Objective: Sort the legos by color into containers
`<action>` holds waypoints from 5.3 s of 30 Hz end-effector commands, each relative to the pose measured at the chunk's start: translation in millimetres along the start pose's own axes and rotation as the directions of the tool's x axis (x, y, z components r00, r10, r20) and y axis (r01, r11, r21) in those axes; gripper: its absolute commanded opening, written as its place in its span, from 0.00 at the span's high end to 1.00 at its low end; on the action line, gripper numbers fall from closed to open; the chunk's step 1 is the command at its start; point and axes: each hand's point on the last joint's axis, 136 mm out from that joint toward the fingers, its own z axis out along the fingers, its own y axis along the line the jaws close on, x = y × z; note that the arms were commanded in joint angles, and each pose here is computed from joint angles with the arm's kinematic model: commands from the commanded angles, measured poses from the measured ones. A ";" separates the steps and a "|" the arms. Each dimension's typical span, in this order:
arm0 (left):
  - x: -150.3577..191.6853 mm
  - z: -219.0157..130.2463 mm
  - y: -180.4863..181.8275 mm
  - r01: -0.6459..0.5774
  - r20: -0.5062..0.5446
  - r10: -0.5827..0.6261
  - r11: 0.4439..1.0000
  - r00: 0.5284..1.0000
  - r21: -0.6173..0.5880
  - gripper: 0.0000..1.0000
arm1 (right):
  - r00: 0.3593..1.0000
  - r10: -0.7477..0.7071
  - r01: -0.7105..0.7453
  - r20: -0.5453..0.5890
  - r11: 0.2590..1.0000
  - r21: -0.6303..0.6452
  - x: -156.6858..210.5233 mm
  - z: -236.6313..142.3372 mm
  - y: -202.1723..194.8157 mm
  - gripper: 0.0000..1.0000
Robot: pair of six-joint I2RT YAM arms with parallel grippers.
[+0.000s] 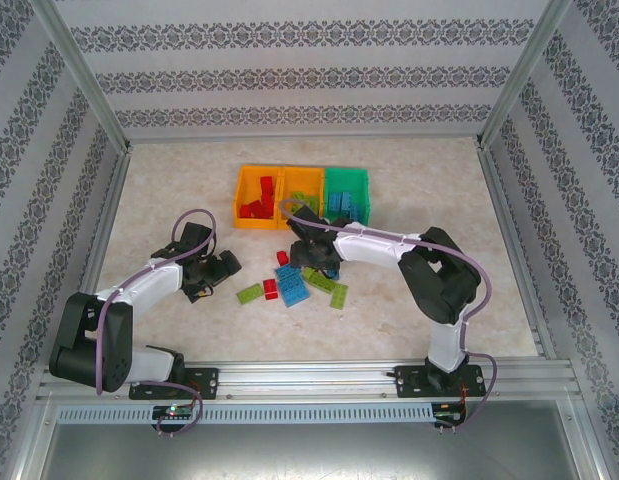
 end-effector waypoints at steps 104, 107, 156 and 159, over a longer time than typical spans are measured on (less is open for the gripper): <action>13.3 23.0 -165.7 -0.496 -0.035 0.495 0.867 0.868 -0.039 0.80 | 0.964 0.155 -0.140 0.218 0.987 -0.082 -59.4 -71.8 -144.3 0.22; -8.9 -0.5 -178.6 -0.511 0.030 0.513 0.858 0.858 -0.041 0.80 | 0.969 0.118 -0.103 0.216 0.992 -0.078 -48.4 -72.0 -142.8 0.22; -134.1 -11.1 -176.7 -0.426 0.176 0.421 0.905 0.890 -0.010 0.37 | 0.991 -0.003 0.001 -0.137 1.000 -0.012 108.7 -19.1 -74.9 0.21; -131.9 -13.2 -174.8 -0.423 0.179 0.418 0.906 0.891 -0.009 0.37 | 0.986 -0.003 0.015 -0.169 0.998 0.067 113.9 -16.7 -86.3 0.25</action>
